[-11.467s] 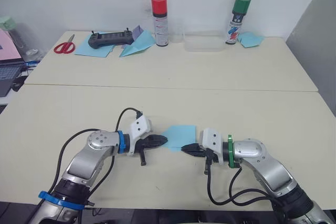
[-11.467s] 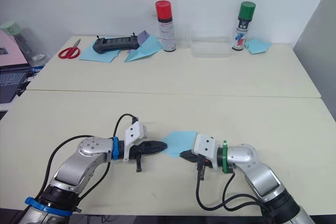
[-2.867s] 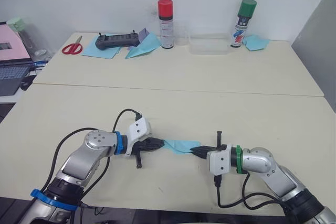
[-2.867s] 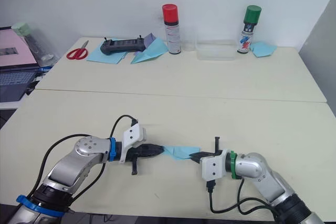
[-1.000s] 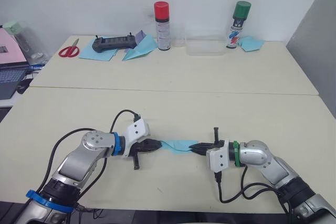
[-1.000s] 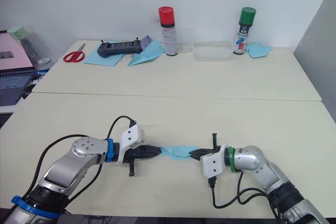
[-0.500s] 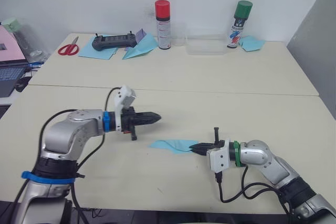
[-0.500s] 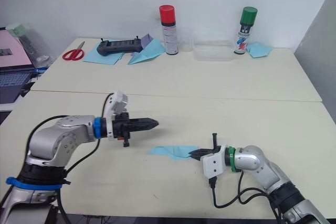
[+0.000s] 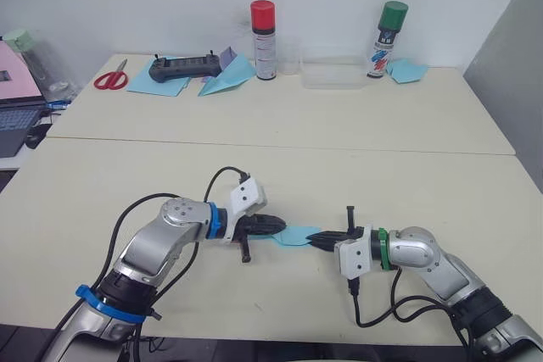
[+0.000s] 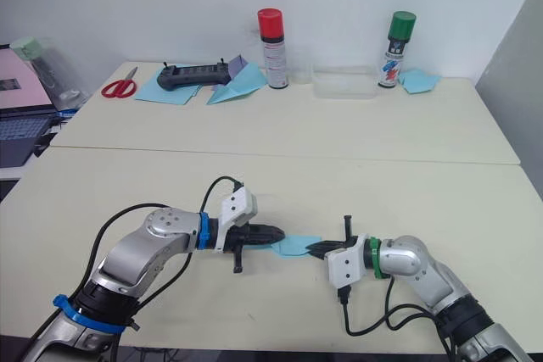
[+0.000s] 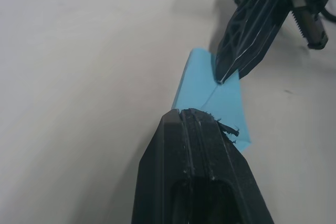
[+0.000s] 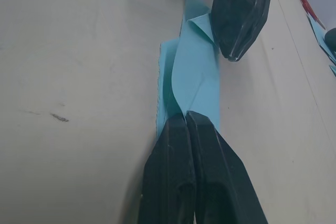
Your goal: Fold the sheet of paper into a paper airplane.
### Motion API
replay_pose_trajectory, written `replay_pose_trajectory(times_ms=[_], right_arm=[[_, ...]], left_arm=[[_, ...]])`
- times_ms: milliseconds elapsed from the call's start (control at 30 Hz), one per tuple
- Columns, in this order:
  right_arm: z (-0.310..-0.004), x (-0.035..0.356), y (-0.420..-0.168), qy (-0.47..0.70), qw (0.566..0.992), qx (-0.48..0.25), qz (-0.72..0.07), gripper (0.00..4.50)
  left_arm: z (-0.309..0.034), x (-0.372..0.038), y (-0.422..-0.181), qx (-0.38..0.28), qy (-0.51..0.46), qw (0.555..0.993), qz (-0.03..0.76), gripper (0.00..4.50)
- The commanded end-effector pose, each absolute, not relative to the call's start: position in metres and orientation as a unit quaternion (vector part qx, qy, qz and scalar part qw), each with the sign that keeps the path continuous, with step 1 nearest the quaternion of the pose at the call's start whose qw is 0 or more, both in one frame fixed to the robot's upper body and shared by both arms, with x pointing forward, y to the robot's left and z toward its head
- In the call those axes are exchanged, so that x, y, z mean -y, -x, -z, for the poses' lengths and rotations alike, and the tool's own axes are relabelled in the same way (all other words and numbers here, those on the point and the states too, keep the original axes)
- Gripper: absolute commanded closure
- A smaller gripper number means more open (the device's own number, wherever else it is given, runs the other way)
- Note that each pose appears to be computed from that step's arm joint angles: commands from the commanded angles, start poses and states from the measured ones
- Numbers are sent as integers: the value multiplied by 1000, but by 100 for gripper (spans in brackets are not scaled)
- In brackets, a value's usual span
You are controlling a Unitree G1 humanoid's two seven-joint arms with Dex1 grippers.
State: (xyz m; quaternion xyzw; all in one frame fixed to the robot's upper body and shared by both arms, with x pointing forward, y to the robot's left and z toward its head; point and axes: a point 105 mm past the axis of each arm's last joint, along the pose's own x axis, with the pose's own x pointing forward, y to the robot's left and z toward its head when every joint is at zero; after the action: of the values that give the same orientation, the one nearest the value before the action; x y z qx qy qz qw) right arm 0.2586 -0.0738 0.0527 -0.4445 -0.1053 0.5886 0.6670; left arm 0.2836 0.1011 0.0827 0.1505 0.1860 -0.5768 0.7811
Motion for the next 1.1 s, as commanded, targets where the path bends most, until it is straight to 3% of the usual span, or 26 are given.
replay_pose_trajectory(times_ms=[33,833,933,1100], right_arm=[[-21,88,-250,451,653,29,-608,447],[-24,89,-249,433,659,13,-615,447],[-27,89,-248,420,664,4,-619,395],[-36,96,-247,419,664,-2,-619,228]], left_arm=[[-76,-113,-284,-191,-180,778,570,450],[-47,-110,-284,-170,-235,763,577,450],[-42,-110,-284,-174,-240,760,579,450],[-34,-109,-284,-178,-246,757,578,450]])
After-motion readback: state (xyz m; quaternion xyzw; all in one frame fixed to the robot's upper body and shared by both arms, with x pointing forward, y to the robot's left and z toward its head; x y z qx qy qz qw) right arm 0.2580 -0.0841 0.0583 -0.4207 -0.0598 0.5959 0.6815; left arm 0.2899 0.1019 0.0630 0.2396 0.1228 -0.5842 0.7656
